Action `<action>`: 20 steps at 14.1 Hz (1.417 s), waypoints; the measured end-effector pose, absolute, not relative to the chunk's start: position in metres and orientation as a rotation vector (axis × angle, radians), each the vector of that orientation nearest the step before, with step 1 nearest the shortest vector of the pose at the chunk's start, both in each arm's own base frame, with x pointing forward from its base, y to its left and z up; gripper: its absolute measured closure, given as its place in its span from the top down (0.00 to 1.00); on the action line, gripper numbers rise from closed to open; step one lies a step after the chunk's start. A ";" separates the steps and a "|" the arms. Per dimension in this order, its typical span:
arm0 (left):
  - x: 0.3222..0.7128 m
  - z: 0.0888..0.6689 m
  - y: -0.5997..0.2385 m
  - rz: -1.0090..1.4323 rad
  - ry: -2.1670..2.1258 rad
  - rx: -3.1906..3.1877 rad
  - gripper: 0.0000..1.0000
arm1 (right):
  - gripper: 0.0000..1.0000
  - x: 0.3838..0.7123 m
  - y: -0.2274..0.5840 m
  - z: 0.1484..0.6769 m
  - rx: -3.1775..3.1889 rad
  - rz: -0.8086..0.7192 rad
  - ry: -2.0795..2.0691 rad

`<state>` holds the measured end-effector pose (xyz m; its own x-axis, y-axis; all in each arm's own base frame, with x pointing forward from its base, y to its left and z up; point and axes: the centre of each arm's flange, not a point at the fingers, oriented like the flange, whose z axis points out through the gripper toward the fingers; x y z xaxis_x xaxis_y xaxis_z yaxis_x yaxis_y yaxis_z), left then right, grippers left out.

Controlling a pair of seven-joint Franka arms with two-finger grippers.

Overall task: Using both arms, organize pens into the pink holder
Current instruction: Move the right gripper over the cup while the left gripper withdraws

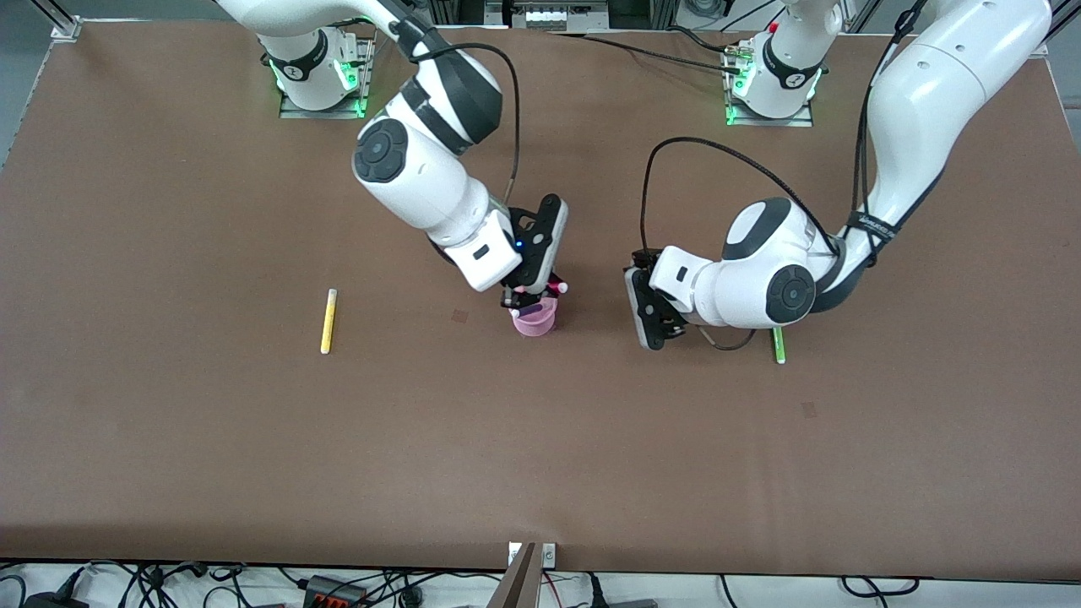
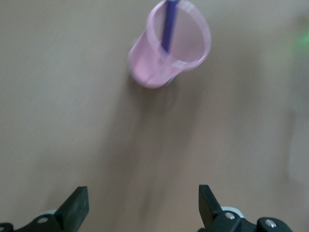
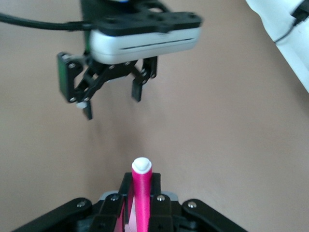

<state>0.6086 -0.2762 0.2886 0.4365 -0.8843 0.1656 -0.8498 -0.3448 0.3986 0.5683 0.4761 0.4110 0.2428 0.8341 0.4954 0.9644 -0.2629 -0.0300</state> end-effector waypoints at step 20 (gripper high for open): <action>0.694 0.391 -0.064 -0.313 -0.457 3.111 1.00 | 0.17 0.560 0.498 0.318 -2.185 -0.458 -1.823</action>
